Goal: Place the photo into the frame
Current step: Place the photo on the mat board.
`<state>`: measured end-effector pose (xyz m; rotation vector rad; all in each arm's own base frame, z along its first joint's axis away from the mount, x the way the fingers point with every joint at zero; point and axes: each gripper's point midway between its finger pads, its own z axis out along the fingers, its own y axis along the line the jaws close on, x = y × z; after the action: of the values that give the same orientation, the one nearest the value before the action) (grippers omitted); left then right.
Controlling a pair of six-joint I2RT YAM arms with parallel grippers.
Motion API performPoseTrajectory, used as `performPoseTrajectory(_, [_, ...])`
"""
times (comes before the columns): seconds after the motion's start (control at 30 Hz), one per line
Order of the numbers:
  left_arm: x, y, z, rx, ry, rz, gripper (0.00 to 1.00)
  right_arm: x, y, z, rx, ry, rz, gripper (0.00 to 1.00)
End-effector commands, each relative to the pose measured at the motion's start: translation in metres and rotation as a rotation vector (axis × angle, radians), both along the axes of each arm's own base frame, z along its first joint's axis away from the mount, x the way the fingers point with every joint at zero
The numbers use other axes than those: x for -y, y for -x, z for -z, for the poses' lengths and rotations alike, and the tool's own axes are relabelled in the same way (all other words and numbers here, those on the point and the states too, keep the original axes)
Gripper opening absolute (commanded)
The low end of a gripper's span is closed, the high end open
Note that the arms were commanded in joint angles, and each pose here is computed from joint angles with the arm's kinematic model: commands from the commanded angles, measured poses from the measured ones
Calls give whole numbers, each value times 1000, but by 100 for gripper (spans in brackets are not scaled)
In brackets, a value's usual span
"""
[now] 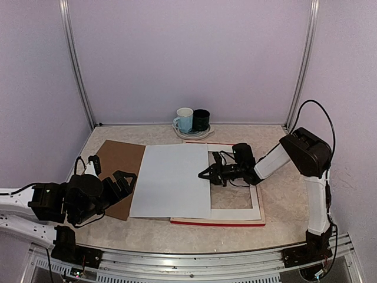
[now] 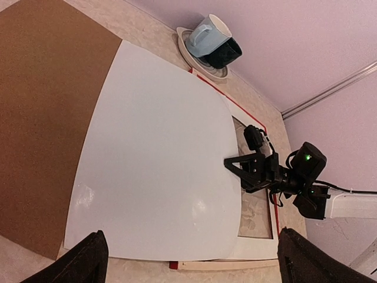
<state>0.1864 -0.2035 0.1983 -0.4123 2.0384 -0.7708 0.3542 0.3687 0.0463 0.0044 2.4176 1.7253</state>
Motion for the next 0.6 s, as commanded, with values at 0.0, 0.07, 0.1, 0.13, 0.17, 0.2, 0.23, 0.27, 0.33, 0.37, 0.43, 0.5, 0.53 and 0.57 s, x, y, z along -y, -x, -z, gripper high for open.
performPoseTrajectory(0.0, [0, 2, 4, 3, -7, 10, 99, -5, -1, -8, 39, 4, -15, 4])
performPoseTrajectory(0.07, [0, 2, 3, 4, -6, 9, 99, -3, -1, -9, 47, 30, -19, 2])
performPoseTrajectory(0.1, [0, 2, 3, 4, -5, 9, 99, -2, -1, -10, 55, 41, -22, 2])
performPoseTrajectory(0.13, [0, 2, 3, 5, -4, 9, 99, -1, -1, -12, 60, 52, -23, 2])
performPoseTrajectory(0.17, [0, 2, 2, 6, -4, 11, 99, 1, 0, -12, 65, 66, -24, 1])
performPoseTrajectory(0.2, [0, 2, 2, 6, -3, 11, 99, 3, -1, -12, 71, 79, -24, 1])
performPoseTrajectory(0.23, [0, 2, 2, 7, -4, 11, 99, 5, -1, -13, 75, 93, -22, 1])
performPoseTrajectory(0.27, [0, 2, 1, 8, -3, 10, 99, 7, -2, -13, 80, 106, -20, 1])
performPoseTrajectory(0.33, [-1, 2, 1, 10, -3, 10, 99, 12, -3, -16, 93, 127, -16, 1])
performPoseTrajectory(0.37, [-1, 2, 0, 12, 0, 9, 99, 14, -4, -17, 99, 137, -15, 1])
performPoseTrajectory(0.43, [-1, 1, -1, 14, -2, 10, 99, 18, -4, -20, 110, 154, -13, 0])
performPoseTrajectory(0.5, [-1, 1, -2, 16, -3, 10, 99, 22, -4, -21, 117, 171, -14, 0])
performPoseTrajectory(0.53, [-1, 1, -3, 17, -1, 10, 99, 24, -5, -23, 124, 178, -15, 0])
performPoseTrajectory(0.57, [0, 1, -3, 18, -1, 10, 99, 26, -4, -23, 125, 186, -17, 0])
